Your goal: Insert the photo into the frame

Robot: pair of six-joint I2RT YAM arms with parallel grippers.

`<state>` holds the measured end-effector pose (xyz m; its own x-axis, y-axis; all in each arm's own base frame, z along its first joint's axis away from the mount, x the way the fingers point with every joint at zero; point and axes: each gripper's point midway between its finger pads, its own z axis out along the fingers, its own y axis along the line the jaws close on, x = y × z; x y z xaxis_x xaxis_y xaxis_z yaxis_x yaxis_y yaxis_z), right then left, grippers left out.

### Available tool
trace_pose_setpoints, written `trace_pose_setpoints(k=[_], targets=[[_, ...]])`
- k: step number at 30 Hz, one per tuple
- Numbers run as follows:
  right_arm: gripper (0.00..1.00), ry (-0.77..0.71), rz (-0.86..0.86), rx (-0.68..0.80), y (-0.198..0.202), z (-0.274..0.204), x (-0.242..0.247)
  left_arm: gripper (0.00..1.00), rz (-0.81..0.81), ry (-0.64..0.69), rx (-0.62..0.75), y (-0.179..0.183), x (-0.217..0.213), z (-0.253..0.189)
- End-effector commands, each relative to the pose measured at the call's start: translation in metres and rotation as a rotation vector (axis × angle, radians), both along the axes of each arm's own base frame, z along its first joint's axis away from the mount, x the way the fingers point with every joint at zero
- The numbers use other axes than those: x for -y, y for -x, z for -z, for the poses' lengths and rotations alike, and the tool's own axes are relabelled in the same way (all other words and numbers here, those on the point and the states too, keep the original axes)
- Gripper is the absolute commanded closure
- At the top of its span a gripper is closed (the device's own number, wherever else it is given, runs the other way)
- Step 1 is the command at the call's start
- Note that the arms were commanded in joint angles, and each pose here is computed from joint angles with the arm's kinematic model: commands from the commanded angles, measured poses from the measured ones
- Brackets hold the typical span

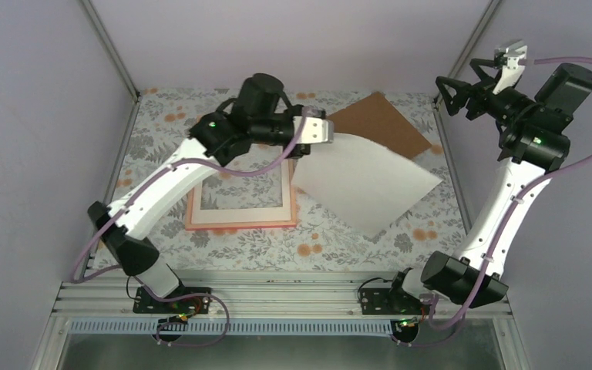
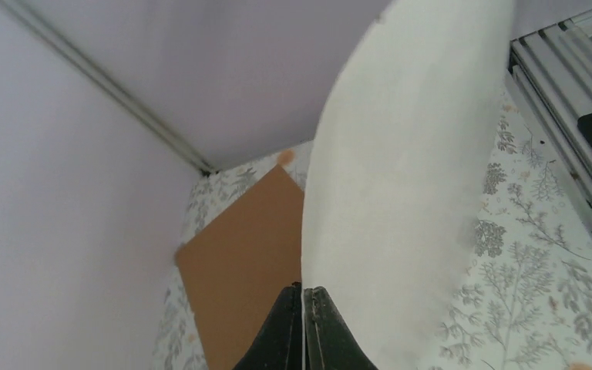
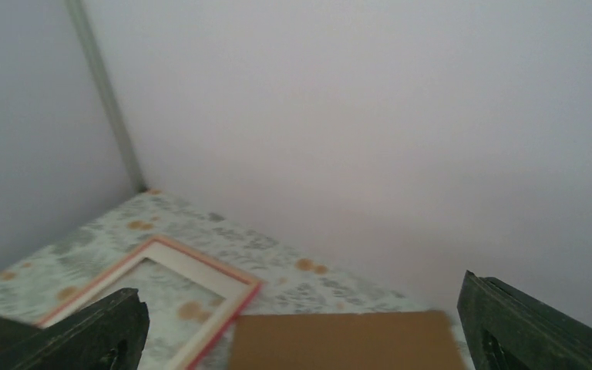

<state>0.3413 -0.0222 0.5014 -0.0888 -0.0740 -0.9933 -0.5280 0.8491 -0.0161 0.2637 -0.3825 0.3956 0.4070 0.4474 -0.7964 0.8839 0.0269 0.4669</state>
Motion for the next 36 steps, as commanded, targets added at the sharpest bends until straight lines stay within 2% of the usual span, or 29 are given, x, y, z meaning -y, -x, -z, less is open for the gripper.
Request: trace_pose_setpoints(k=[1,6,12,16,20,27,36], targets=[[0.00,-0.127,-0.243,-0.050,0.016,0.024,-0.026,0.98,-0.100,0.004,-0.101,0.000,-0.047,-0.017],[0.00,-0.170,-0.368,-0.076,0.033,0.063,-0.046,0.98,-0.268,0.038,-0.174,-0.043,-0.095,-0.021],[0.00,-0.019,-0.415,-0.037,0.050,0.104,-0.075,0.98,-0.317,0.076,-0.178,-0.054,-0.115,-0.035],[0.00,0.039,-0.489,-0.084,0.051,0.145,-0.104,0.98,-0.319,0.099,-0.173,-0.055,-0.122,-0.045],[0.00,0.072,-0.512,-0.087,0.041,0.165,-0.123,0.98,-0.305,0.110,-0.170,-0.052,-0.126,-0.053],[0.00,0.100,-0.453,-0.060,0.012,0.164,-0.125,0.97,-0.295,0.115,-0.151,-0.040,-0.136,-0.068],[0.00,0.090,-0.548,-0.067,0.020,0.170,-0.158,0.98,-0.294,0.123,-0.171,-0.014,-0.148,-0.087]])
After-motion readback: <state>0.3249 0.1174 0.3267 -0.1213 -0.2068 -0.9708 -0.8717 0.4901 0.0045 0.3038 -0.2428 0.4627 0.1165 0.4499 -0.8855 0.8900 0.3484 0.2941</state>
